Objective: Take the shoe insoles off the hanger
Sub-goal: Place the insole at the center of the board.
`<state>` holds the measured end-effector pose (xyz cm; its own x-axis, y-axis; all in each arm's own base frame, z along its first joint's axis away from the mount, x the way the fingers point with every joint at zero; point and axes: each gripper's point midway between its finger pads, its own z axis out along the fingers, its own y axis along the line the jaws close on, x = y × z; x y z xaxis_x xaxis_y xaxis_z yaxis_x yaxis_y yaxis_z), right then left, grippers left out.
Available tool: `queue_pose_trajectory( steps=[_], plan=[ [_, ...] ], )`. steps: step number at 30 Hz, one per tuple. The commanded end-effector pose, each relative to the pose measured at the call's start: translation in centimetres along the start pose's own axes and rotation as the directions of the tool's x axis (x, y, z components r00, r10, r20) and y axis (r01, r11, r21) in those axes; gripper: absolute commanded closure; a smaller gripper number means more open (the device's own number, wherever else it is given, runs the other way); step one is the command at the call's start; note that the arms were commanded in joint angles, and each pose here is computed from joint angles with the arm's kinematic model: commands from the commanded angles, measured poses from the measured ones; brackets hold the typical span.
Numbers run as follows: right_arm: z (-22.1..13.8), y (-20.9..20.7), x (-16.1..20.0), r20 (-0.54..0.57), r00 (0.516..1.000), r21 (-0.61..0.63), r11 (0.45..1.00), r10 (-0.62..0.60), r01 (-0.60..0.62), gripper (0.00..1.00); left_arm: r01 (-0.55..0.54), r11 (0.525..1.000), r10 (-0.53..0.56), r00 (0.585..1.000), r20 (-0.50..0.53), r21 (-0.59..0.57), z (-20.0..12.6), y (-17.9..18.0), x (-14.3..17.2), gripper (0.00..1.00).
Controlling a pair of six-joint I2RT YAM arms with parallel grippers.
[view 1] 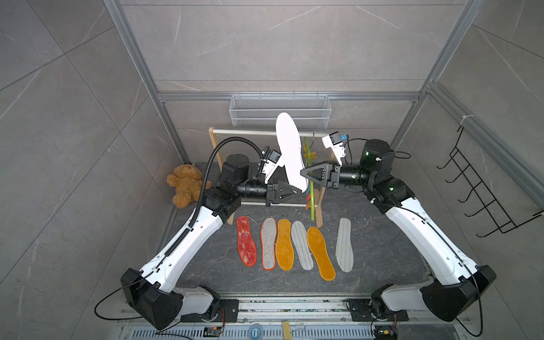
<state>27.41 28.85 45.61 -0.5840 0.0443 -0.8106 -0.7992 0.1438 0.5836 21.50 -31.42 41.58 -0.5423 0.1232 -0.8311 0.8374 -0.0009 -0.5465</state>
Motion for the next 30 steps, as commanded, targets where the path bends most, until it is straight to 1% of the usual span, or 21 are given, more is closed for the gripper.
queue_pose_trajectory(
  steps=[1, 2, 3, 4, 6, 8, 9, 11, 13, 14, 16, 17, 19, 20, 21, 24, 26, 27, 29, 30],
  plan=[
    [-0.2, 1.5, -0.1, 0.009, 1.0, -0.038, 0.999, -0.023, 0.024, 0.92, -0.067, 0.997, 0.066, 0.998, 0.018, 0.038, -0.4, -1.9, -1.1, 1.0],
    [-0.2, 1.5, -0.2, 0.013, 1.0, -0.034, 0.999, -0.023, 0.023, 0.96, -0.065, 0.997, 0.064, 0.998, 0.018, 0.03, -0.4, -1.7, -1.1, 1.0],
    [-0.3, 1.6, -0.2, 0.017, 1.0, -0.03, 0.999, -0.023, 0.023, 1.0, -0.063, 0.998, 0.063, 0.998, 0.021, 0.016, -0.5, -1.5, -1.1, 0.89],
    [-0.4, 1.5, -0.2, 0.022, 1.0, -0.016, 1.0, -0.023, 0.023, 1.0, -0.06, 0.998, 0.06, 0.998, 0.024, -0.001, -0.5, -1.2, -1.2, 0.71],
    [-0.7, 1.3, -0.3, 0.031, 0.999, 0.019, 1.0, -0.026, 0.025, 1.0, -0.061, 0.997, 0.063, 0.997, 0.036, -0.047, -0.7, -0.7, -1.2, 0.41],
    [-1.2, 1.0, -0.4, 0.04, 0.999, 0.075, 0.997, -0.037, 0.034, 1.0, -0.065, 0.989, 0.074, 0.996, 0.058, -0.132, -1.1, 0.4, -1.3, 0.22],
    [-1.6, 0.8, -0.5, 0.048, 0.998, 0.118, 0.992, -0.048, 0.042, 1.0, -0.071, 0.98, 0.086, 0.994, 0.072, -0.186, -1.5, 0.9, -1.4, 0.01],
    [-2.7, -0.1, -0.8, 0.071, 0.995, 0.242, 0.969, -0.072, 0.053, 1.0, -0.076, 0.953, 0.108, 0.99, 0.095, -0.295, -2.3, 2.4, -1.3, 0.0],
    [-4.6, -1.3, -1.5, 0.113, 0.987, 0.392, 0.918, -0.113, 0.06, 1.0, -0.08, 0.915, 0.135, 0.984, 0.115, -0.394, -3.3, 3.6, -1.1, 0.0],
    [-5.8, -1.7, -1.8, 0.134, 0.981, 0.463, 0.884, -0.141, 0.063, 1.0, -0.078, 0.892, 0.15, 0.98, 0.128, -0.446, -4.0, 4.3, -1.0, 0.0],
    [-8.3, -2.8, -2.3, 0.166, 0.969, 0.604, 0.795, -0.183, 0.047, 1.0, -0.069, 0.841, 0.17, 0.975, 0.141, -0.537, -5.2, 5.6, -0.6, 0.0],
    [-9.7, -3.4, -2.3, 0.175, 0.964, 0.672, 0.74, -0.2, 0.031, 1.0, -0.056, 0.803, 0.172, 0.975, 0.142, -0.593, -5.9, 6.7, -0.2, 0.0],
    [-12.8, -5.2, -1.9, 0.183, 0.961, 0.803, 0.596, -0.208, -0.024, 1.0, -0.011, 0.722, 0.156, 0.977, 0.147, -0.692, -7.4, 8.9, 0.7, 0.0],
    [-14.5, -6.1, -1.6, 0.185, 0.961, 0.856, 0.514, -0.207, -0.055, 1.0, 0.006, 0.683, 0.144, 0.979, 0.143, -0.73, -7.9, 10.0, 1.4, 0.0],
    [-16.2, -7.1, -1.1, 0.182, 0.962, 0.905, 0.418, -0.202, -0.084, 1.0, 0.022, 0.647, 0.126, 0.983, 0.135, -0.762, -8.4, 11.1, 2.2, 0.01],
    [-20.1, -9.7, 1.2, 0.164, 0.974, 0.974, 0.184, -0.155, -0.135, 1.0, 0.084, 0.523, 0.055, 0.99, 0.132, -0.848, -10.0, 14.3, 4.7, 0.02],
    [-21.8, -11.1, 3.2, 0.155, 0.981, 0.986, 0.074, -0.113, -0.148, 1.0, 0.116, 0.464, 0.022, 0.99, 0.142, -0.878, -10.6, 15.9, 6.3, 0.03],
    [-22.5, -12.1, 4.4, 0.153, 0.984, 0.988, 0.032, -0.09, -0.15, 1.0, 0.131, 0.439, 0.008, 0.989, 0.15, -0.889, -10.9, 16.6, 7.1, 0.03],
    [-23.6, -13.8, 6.8, 0.163, 0.986, 0.986, -0.029, -0.038, -0.165, 1.0, 0.158, 0.413, -0.01, 0.986, 0.169, -0.897, -11.2, 17.5, 8.2, 0.03],
    [-24.5, -14.8, 8.1, 0.177, 0.984, 0.982, -0.068, -0.007, -0.177, 1.0, 0.173, 0.409, -0.018, 0.983, 0.181, -0.896, -11.2, 17.9, 8.8, 0.03]
  ],
)
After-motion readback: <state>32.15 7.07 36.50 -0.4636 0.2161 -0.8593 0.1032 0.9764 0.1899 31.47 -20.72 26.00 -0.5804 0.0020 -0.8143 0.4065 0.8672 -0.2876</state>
